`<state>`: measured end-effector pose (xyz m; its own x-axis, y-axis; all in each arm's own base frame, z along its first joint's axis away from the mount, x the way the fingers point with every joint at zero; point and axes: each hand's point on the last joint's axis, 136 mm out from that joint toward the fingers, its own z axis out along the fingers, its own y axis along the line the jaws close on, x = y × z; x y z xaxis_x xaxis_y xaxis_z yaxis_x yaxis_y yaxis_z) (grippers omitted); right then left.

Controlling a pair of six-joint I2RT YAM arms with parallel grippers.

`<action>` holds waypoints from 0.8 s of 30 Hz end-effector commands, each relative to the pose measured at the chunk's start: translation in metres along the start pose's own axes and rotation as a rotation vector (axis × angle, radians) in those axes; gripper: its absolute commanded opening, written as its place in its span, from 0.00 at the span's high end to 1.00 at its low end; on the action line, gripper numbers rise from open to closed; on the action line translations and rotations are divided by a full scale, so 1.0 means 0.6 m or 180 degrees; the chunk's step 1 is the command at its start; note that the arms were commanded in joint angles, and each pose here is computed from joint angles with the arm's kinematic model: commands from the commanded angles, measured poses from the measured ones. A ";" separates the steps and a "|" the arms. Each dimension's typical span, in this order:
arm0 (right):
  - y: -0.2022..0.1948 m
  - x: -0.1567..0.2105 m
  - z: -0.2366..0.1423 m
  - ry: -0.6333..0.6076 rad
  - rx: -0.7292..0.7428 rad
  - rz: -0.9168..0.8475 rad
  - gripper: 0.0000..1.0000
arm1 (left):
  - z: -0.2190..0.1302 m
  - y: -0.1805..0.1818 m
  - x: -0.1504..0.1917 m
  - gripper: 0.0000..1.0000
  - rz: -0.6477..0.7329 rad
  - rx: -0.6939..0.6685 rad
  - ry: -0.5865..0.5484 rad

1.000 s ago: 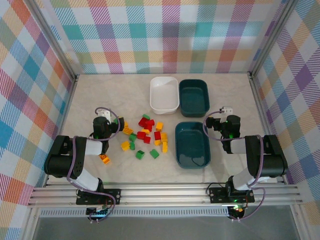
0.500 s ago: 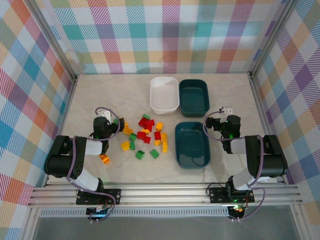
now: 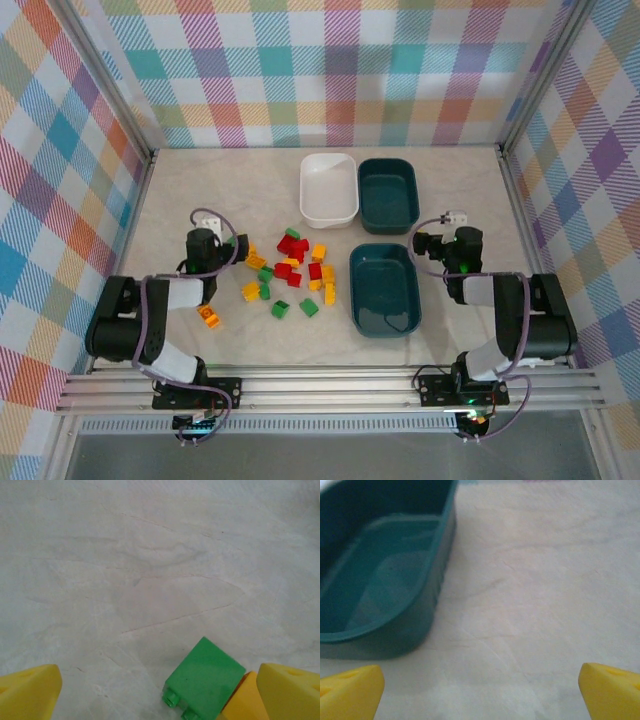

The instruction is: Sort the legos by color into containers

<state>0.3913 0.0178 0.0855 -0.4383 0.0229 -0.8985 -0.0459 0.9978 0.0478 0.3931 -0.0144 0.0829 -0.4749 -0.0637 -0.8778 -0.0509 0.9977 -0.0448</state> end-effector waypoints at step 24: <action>0.081 0.006 -0.130 0.0844 0.0294 0.1493 0.16 | -0.259 -0.127 -0.074 0.22 -0.1685 0.0396 0.0887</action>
<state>0.3269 0.0578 0.1377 -0.5859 0.4726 -0.6583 0.2396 0.8771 0.4163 0.2925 -0.0518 0.2140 -0.4445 -0.6618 -0.6038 -0.3078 0.7458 -0.5909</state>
